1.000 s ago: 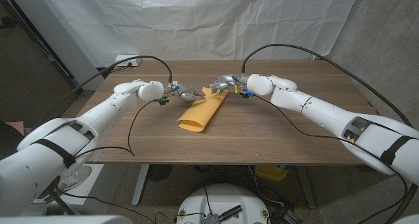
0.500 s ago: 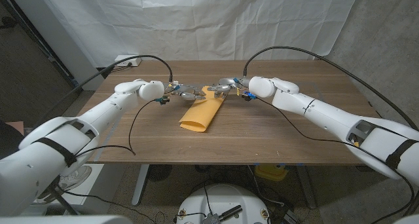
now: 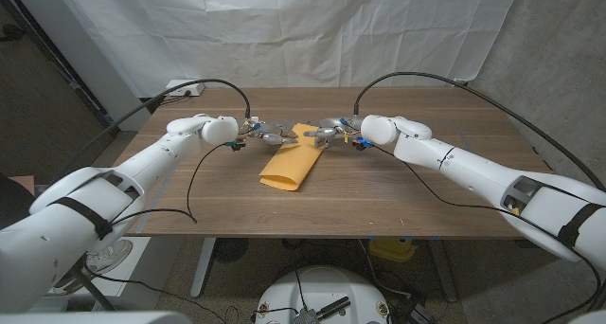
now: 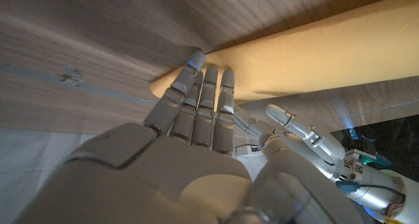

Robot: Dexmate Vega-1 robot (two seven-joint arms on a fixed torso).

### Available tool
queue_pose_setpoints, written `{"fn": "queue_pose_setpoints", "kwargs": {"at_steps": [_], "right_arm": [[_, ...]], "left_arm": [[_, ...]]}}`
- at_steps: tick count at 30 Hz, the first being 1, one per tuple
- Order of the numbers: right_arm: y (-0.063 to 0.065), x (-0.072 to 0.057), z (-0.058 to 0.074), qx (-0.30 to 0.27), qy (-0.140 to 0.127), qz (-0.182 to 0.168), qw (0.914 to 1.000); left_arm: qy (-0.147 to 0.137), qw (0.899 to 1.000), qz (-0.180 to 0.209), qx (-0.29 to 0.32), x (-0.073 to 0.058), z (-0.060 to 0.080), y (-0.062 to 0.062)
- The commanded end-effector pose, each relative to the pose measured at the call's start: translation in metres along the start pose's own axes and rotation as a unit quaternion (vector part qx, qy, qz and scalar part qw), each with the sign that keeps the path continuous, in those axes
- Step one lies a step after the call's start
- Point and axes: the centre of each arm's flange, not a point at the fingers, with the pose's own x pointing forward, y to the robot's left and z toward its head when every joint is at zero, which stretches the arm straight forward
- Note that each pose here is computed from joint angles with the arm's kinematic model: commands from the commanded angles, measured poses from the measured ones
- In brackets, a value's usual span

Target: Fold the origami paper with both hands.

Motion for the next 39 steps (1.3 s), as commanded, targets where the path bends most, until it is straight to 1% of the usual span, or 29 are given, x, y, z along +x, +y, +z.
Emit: {"fn": "queue_pose_setpoints", "kwargs": {"at_steps": [1,3,5,10,15,16,18,20,22,23,25,31,34,35,36,37,39], "right_arm": [[-0.008,-0.014,0.008,-0.018,-0.011,-0.032,0.9993],[-0.011,-0.017,0.012,-0.023,-0.015,-0.039,0.9989],[-0.014,-0.023,0.018,-0.028,-0.025,-0.048,0.9982],[-0.015,-0.031,0.027,-0.022,-0.04,-0.052,0.9976],[-0.01,-0.036,0.034,-0.018,-0.046,-0.05,0.9975],[-0.009,-0.036,0.035,-0.013,-0.051,-0.047,0.9975],[-0.006,-0.037,0.037,-0.019,-0.049,-0.043,0.9977],[-0.003,-0.037,0.036,-0.001,-0.055,-0.036,0.9978],[0.002,-0.038,0.038,-0.004,-0.056,-0.038,0.9977],[0.005,-0.037,0.039,-0.002,-0.059,-0.029,0.9978],[0.01,-0.036,0.039,-0.001,-0.056,-0.02,0.9982],[0.017,-0.032,0.04,-0.001,-0.059,-0.009,0.9982],[0.02,-0.028,0.04,-0.003,-0.061,0.003,0.9981],[0.022,-0.026,0.04,0.002,-0.069,0.006,0.9976],[0.024,-0.025,0.041,-0.007,-0.064,0.005,0.9979],[0.025,-0.023,0.041,-0.012,-0.058,0.015,0.9981],[0.027,-0.021,0.04,-0.01,-0.063,0.018,0.9978]], "left_arm": [[0.0,1.0,0.0,0.001,0.001,0.0,0.0],[0.0,1.0,0.001,0.0,0.001,0.0,0.0],[-0.001,1.0,0.001,0.001,0.002,0.001,0.0],[-0.001,1.0,0.002,0.002,0.002,0.001,0.001],[-0.001,1.0,0.002,0.002,0.003,0.003,0.001],[-0.002,1.0,0.002,0.002,0.003,0.003,0.001],[-0.002,1.0,0.002,0.003,0.003,0.003,0.001],[-0.001,1.0,0.002,0.003,0.003,0.004,0.001],[0.0,1.0,0.002,0.003,0.003,0.004,0.001],[0.0,1.0,0.002,0.002,0.002,0.004,0.0],[0.001,1.0,0.001,0.003,0.002,0.004,0.0],[0.002,1.0,0.0,0.002,0.002,0.005,0.0],[0.002,1.0,0.001,0.002,0.002,0.005,0.0],[0.002,1.0,0.001,0.002,0.001,0.005,0.001],[0.002,1.0,0.001,0.002,0.001,0.006,0.001],[0.002,1.0,0.001,0.002,0.001,0.006,0.001],[0.002,1.0,0.001,0.002,0.001,0.006,0.001]]}}
